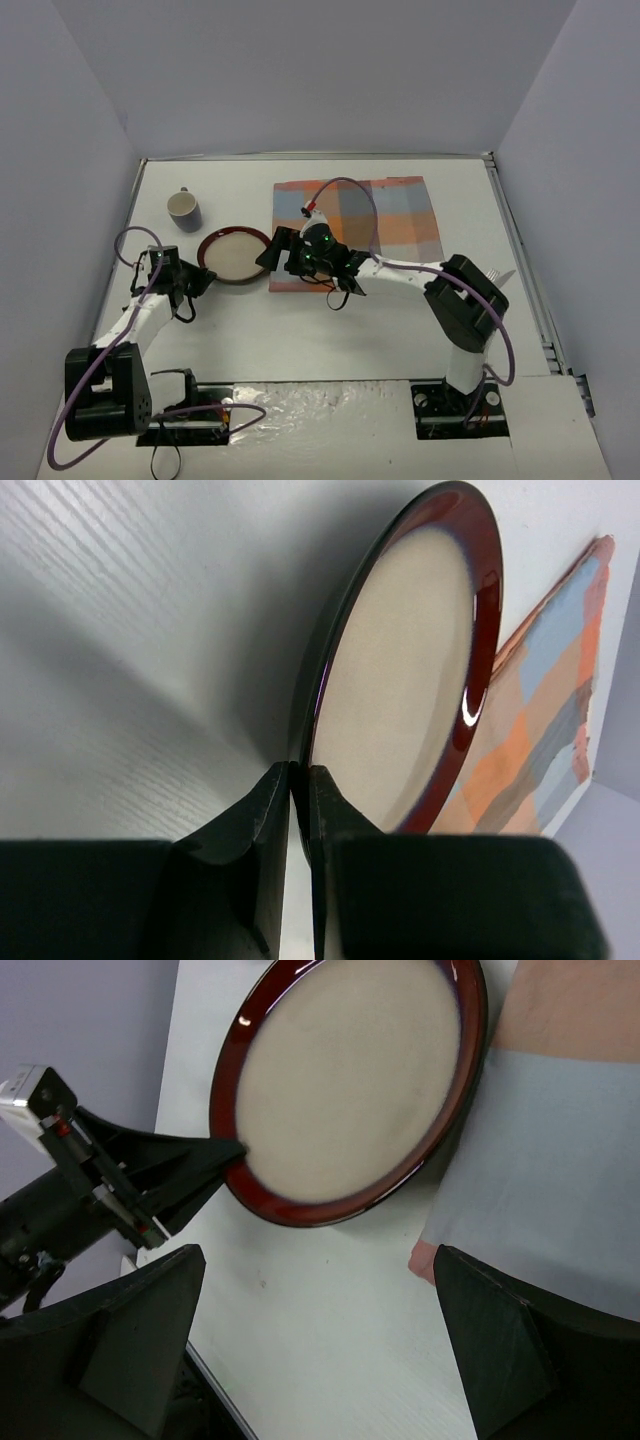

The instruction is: Set the dinner table for one person

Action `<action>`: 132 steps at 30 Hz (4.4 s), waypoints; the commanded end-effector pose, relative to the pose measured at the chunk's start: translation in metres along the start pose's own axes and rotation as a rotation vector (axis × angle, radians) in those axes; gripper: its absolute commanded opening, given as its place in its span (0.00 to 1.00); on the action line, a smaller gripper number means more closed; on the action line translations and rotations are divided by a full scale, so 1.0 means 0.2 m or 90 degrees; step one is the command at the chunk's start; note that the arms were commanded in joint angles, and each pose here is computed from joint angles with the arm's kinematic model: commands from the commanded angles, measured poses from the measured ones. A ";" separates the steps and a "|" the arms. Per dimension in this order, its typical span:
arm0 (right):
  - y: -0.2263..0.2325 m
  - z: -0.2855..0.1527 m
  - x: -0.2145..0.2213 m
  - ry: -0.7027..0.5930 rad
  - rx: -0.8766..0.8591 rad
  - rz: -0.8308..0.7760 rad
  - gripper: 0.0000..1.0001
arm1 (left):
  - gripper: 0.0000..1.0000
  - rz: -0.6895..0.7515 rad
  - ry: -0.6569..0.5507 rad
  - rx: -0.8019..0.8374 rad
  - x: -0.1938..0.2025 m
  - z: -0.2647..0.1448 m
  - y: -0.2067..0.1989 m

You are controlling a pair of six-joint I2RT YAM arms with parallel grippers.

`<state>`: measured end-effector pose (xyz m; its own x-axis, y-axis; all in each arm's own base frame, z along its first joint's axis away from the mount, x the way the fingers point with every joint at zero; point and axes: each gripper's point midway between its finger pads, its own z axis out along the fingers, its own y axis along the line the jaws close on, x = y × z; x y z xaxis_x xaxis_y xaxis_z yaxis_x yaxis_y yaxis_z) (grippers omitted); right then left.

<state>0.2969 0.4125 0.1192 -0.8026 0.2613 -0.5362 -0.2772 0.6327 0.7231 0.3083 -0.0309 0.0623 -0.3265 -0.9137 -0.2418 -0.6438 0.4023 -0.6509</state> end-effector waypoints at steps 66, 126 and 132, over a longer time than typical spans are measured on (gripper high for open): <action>0.24 -0.11 -0.48 -0.134 -0.221 0.120 0.00 | 0.78 0.071 0.038 0.296 0.04 -0.40 -0.42; -0.83 -0.50 -0.96 -0.161 -0.097 0.138 0.00 | 0.97 0.491 -0.107 0.018 -0.27 -0.53 -0.17; -0.89 -0.47 -0.93 -0.156 -0.076 0.143 0.00 | 0.97 0.491 -0.106 0.017 -0.27 -0.53 -0.16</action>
<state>0.4151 0.1734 0.0580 -0.7715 0.5738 -0.2747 0.0787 0.5146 0.8538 0.2621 0.0107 0.1603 -0.5989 -0.3945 -0.6969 -0.2928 0.9179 -0.2679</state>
